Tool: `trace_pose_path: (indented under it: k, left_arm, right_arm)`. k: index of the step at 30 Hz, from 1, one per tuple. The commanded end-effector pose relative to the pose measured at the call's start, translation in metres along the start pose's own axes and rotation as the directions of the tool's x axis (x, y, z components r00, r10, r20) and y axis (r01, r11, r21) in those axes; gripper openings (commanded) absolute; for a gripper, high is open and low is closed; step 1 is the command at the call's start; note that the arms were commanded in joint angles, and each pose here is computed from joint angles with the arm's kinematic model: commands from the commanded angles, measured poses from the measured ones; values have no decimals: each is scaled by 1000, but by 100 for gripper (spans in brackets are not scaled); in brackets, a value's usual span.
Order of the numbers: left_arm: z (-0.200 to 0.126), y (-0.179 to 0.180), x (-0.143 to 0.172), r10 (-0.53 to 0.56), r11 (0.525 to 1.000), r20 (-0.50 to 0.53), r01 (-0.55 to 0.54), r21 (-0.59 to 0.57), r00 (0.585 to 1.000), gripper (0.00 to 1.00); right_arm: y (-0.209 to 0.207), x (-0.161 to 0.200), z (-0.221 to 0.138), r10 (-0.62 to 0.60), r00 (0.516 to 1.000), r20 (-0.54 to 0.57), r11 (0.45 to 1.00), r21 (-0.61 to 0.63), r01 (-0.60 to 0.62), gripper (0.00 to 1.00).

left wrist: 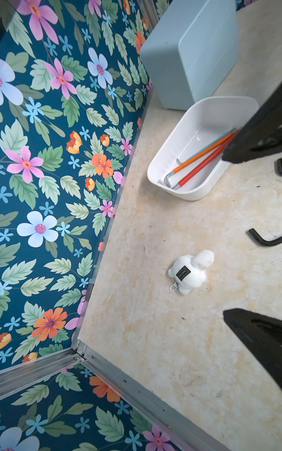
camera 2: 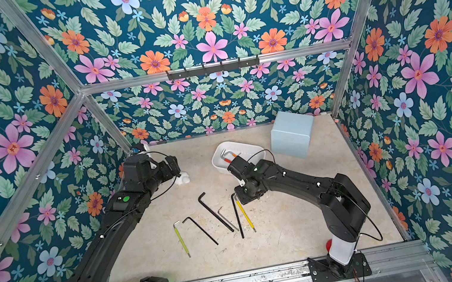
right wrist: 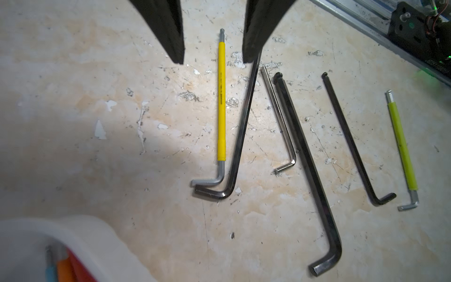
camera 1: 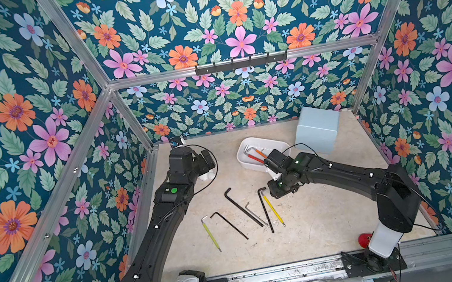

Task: Put the hex key on the desktop into the storage box
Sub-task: Pick up the Allen key from the center of the board.

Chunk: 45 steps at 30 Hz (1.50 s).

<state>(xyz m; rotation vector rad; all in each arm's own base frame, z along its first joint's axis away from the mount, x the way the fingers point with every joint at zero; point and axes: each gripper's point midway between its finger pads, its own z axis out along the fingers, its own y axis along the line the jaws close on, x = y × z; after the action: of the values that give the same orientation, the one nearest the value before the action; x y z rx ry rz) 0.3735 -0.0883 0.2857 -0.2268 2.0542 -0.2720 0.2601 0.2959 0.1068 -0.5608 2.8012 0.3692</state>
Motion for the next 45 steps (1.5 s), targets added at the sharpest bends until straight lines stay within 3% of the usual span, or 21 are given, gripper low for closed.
trace_pose_path:
  k: [1,16,30,37,41,45]
  left_arm:
    - [0,-1,2,-28,1000,-9,28,7,1000,99]
    - [-11,10,12,-52,999,-5,52,-14,999,99]
    - [-12,10,6,-29,999,-1,29,-27,1000,99]
    - [-14,12,3,-9,999,8,9,-42,1000,99]
    - [-14,13,3,-2,999,7,2,-46,1000,99]
    - [-15,13,1,7,999,10,-7,-50,1000,100]
  right_arm:
    - [10,-2,10,53,998,19,999,-14,-52,45]
    - [2,34,67,8,994,-105,994,109,3,43]
    - [-11,47,85,3,986,-166,976,217,34,36]
    - [-21,60,93,19,981,-193,963,267,33,19]
    - [-24,63,92,26,981,-193,961,274,28,0]
    - [-24,61,90,19,983,-184,961,273,33,0]
